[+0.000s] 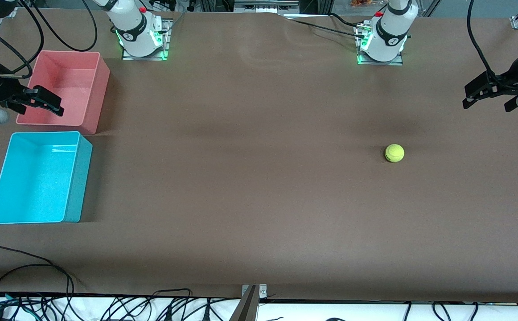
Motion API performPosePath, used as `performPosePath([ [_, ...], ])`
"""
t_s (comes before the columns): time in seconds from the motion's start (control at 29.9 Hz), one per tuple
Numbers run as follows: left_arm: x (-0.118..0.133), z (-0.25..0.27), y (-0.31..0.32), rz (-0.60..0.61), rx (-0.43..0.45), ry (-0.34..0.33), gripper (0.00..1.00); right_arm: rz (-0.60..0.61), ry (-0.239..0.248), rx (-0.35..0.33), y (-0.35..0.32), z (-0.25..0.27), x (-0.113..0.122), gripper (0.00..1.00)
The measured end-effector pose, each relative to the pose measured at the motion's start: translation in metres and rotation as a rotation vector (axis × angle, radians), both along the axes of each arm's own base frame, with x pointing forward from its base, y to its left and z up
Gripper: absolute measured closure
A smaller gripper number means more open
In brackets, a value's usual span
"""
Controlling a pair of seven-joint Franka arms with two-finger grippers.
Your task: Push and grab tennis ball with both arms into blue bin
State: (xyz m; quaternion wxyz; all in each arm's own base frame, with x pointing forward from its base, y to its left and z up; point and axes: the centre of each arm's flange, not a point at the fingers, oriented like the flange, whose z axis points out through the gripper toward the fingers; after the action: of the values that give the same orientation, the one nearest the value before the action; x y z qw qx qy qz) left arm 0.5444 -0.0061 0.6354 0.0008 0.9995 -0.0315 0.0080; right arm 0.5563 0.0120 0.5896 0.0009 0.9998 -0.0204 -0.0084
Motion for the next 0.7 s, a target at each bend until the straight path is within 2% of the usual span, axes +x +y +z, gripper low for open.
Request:
performPosePath([
  [0.7, 0.003, -0.008, 0.010, 0.018, 0.001, 0.021, 0.00, 0.003, 0.000, 0.000, 0.002, 0.000, 0.000, 0.00],
])
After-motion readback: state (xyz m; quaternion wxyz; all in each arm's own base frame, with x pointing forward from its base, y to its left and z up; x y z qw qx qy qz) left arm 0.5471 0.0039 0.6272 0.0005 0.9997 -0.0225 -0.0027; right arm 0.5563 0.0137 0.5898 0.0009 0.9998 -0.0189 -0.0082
